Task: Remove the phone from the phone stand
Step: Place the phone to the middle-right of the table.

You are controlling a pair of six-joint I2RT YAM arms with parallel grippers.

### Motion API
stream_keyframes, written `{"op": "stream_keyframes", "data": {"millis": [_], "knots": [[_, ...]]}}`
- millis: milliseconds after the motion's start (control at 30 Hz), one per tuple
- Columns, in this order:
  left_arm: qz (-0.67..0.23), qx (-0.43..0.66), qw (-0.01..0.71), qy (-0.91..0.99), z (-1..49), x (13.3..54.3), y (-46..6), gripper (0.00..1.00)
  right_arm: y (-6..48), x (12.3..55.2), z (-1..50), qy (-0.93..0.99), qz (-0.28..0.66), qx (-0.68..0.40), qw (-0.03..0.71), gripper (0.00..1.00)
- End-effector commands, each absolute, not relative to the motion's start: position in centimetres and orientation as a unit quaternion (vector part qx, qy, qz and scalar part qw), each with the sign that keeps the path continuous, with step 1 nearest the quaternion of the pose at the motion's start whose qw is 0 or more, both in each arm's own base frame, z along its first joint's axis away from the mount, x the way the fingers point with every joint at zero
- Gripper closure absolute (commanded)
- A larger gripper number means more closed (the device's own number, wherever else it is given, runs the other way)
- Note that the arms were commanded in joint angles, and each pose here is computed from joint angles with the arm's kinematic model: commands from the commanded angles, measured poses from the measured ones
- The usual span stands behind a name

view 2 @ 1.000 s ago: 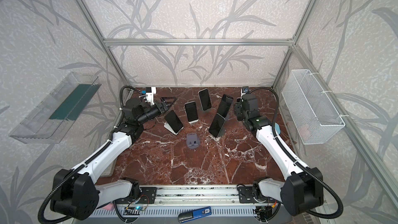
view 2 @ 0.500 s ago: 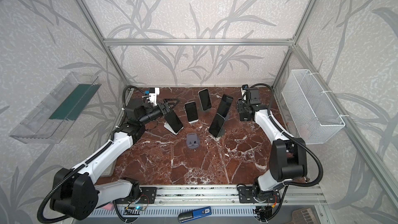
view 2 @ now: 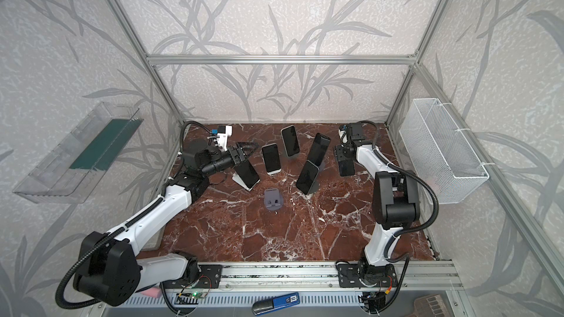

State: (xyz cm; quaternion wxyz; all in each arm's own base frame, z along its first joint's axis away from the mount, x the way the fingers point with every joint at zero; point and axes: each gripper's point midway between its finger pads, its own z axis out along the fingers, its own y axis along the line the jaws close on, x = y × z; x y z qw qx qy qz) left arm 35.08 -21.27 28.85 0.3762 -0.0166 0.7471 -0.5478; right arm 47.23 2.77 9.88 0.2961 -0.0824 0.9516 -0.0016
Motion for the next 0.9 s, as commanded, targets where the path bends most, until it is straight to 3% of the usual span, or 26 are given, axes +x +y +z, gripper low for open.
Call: {"op": "stream_keyframes", "data": {"millis": [0, 867], "knots": [[-0.563, 0.003, 0.375, 0.736, 30.3, 35.0, -21.9, 0.17, 2.5, 47.4, 10.1, 0.956, 0.001, -0.091, 0.277, 0.35], [-0.601, 0.025, 0.358, 0.714, 30.4, 35.3, -23.1, 0.21, 1.7, 49.2, 3.8, 0.985, 0.061, -0.061, 0.149, 0.31]]}}
